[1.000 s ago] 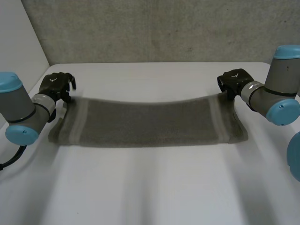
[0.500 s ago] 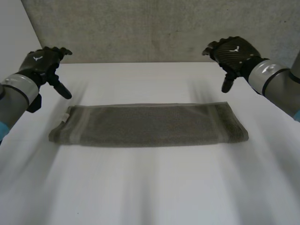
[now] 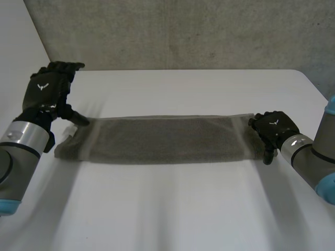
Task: Fold the towel.
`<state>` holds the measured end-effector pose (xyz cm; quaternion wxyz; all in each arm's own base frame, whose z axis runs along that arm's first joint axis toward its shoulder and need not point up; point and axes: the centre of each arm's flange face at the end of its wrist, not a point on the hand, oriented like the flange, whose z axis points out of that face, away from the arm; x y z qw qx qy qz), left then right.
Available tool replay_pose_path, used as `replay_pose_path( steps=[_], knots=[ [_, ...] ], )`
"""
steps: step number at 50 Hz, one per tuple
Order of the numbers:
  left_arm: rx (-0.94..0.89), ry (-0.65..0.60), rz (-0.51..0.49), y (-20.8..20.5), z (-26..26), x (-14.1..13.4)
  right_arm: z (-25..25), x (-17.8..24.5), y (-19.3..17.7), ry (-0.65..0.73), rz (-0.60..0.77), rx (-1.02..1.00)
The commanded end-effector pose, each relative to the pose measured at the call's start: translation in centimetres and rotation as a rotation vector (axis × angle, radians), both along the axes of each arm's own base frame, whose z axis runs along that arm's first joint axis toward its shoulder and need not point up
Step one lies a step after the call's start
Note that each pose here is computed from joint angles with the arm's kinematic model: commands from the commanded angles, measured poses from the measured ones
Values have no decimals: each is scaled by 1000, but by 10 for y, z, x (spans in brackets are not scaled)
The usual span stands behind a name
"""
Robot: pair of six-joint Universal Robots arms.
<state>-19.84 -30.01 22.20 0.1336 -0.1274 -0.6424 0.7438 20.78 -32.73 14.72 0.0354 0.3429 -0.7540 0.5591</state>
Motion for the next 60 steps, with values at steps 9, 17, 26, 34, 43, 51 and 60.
replay_pose_path(
  steps=[9,17,26,34,43,51,60],
  knots=[
    [34,-6,-8,3,-16,-2,-27,-3,-11,-24,41,52],
    [52,-7,-14,6,-21,-3,-25,-15,-21,-28,5,42],
    [61,-9,-14,6,-24,-3,-19,-53,-43,-18,-102,36],
    [58,-8,-14,6,-25,-3,-3,-114,-57,177,-222,118],
    [57,-8,-14,6,-24,-4,56,-98,-78,226,-285,-143],
    [60,-8,-16,7,-25,-4,80,66,-16,-113,94,-272],
    [65,-11,-17,10,-27,-4,22,191,93,-168,509,-168]
  ],
)
